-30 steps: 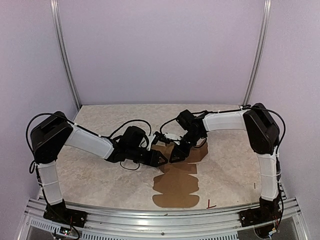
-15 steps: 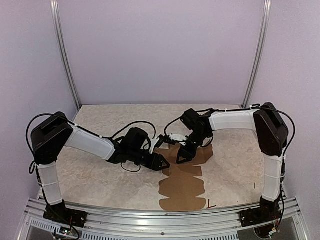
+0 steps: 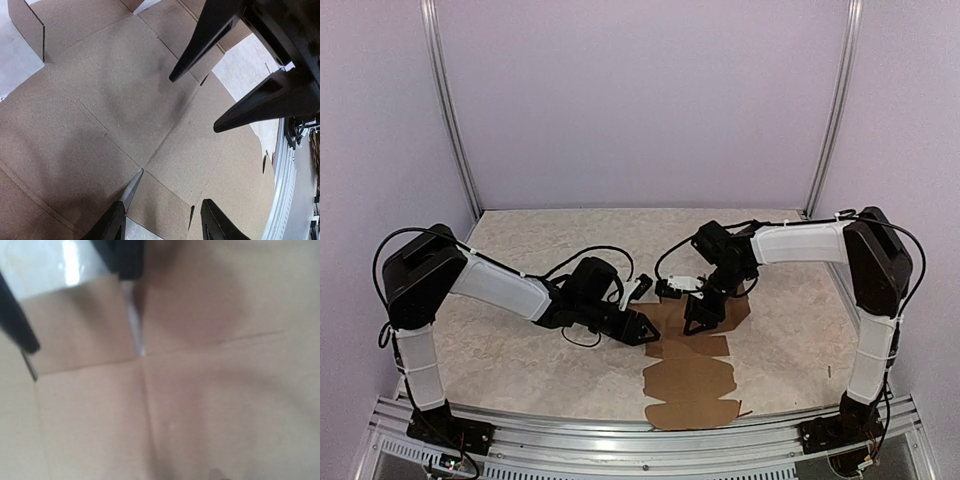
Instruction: Fold the paper box
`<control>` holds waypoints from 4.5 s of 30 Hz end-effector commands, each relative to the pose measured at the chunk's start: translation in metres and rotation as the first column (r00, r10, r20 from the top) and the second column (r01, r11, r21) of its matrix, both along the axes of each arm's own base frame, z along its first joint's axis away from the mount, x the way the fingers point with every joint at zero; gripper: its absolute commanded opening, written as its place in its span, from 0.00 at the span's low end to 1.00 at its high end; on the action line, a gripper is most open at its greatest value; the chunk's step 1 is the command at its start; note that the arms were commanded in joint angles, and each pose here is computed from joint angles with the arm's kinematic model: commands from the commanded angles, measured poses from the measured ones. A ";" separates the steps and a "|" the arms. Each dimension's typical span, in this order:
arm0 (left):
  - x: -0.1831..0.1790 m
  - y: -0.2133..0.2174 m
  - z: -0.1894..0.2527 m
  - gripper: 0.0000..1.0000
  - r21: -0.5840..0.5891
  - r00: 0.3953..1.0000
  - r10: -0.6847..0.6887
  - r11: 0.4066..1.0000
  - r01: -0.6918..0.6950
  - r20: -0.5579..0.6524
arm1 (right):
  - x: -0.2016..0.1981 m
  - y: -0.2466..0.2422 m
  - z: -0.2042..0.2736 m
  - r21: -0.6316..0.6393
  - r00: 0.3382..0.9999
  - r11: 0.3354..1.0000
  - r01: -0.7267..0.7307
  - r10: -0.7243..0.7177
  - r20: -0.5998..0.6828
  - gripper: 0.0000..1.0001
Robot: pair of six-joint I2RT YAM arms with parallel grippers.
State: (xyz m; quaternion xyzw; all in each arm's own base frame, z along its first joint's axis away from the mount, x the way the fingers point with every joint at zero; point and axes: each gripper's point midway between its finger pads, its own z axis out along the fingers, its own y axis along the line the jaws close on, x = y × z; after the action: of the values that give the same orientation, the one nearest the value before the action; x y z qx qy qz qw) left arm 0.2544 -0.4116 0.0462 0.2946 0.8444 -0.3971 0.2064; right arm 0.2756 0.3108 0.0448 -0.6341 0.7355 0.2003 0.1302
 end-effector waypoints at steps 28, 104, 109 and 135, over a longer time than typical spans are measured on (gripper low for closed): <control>0.007 0.036 0.020 0.51 0.036 0.995 0.064 0.997 -0.067 0.073 | 0.029 -0.002 -0.076 -0.102 0.969 0.968 0.231 -0.238 -0.061 0.41; -0.016 0.036 0.031 0.54 0.123 0.985 -0.110 0.988 0.093 0.134 | 0.027 0.022 -0.016 0.084 0.960 0.975 0.207 -0.186 -0.210 0.50; 0.004 0.049 0.042 0.51 0.078 0.989 -0.016 0.997 0.004 0.150 | 0.021 0.025 -0.002 0.112 0.970 0.978 0.177 -0.154 -0.190 0.51; 0.012 0.125 0.031 0.60 0.330 0.795 0.603 0.765 -0.554 -0.062 | 0.112 -0.041 0.066 0.178 0.889 0.876 0.449 -0.458 0.011 0.55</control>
State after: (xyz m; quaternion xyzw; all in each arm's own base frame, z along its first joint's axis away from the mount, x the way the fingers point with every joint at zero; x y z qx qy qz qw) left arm 0.2811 -0.2972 0.0837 0.0944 0.9474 -0.1896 0.2399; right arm 0.3817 0.2730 0.1173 -0.4513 0.8289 0.2188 0.2476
